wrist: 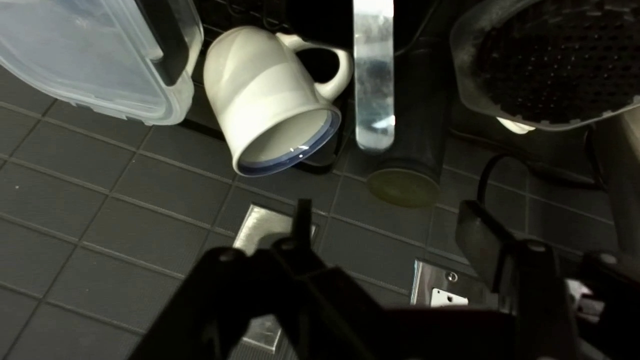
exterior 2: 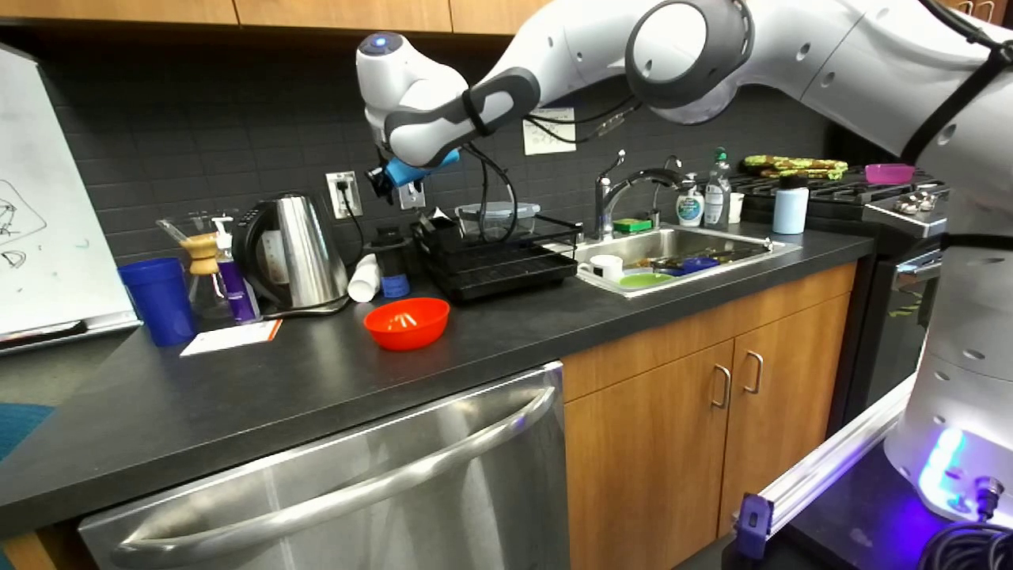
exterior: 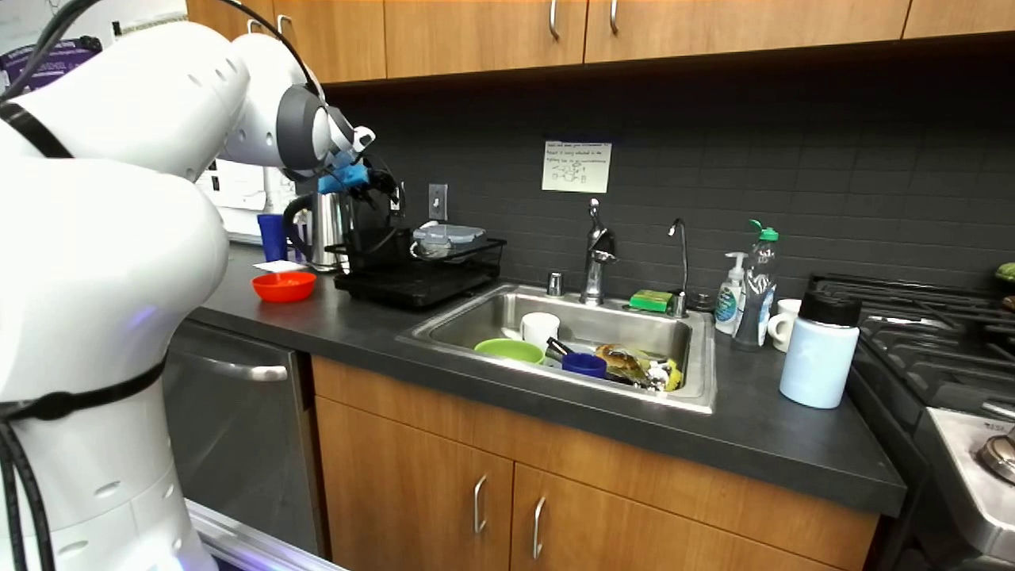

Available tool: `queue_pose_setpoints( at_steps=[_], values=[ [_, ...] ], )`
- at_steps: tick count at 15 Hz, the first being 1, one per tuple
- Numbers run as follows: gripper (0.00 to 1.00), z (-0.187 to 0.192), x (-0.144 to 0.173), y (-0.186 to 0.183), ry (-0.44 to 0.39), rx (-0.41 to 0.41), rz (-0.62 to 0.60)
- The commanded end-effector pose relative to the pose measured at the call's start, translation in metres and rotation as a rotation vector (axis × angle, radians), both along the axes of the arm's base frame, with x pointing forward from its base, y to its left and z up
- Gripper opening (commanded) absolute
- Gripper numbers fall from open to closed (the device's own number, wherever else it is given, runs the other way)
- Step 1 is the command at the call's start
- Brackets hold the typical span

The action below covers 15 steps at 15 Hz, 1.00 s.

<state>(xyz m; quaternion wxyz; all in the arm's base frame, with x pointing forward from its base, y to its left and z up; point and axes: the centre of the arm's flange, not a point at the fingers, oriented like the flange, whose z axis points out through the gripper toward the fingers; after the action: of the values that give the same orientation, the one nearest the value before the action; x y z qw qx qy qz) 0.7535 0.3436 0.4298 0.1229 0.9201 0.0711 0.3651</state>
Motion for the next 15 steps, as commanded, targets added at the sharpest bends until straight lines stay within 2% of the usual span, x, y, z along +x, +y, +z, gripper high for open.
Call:
queue_pose_setpoints(
  at_steps=[1,8,14,15],
  values=[
    [1.0,0.002,-0.011,-0.006,-0.012,-0.011,-0.003],
    [1.0,-0.036,-0.022,-0.011,0.049,-0.023,0.003],
    [1.0,-0.042,-0.018,-0.025,0.031,-0.063,-0.004],
    [0.94,-0.041,-0.016,-0.028,0.026,-0.067,-0.006]
  ],
)
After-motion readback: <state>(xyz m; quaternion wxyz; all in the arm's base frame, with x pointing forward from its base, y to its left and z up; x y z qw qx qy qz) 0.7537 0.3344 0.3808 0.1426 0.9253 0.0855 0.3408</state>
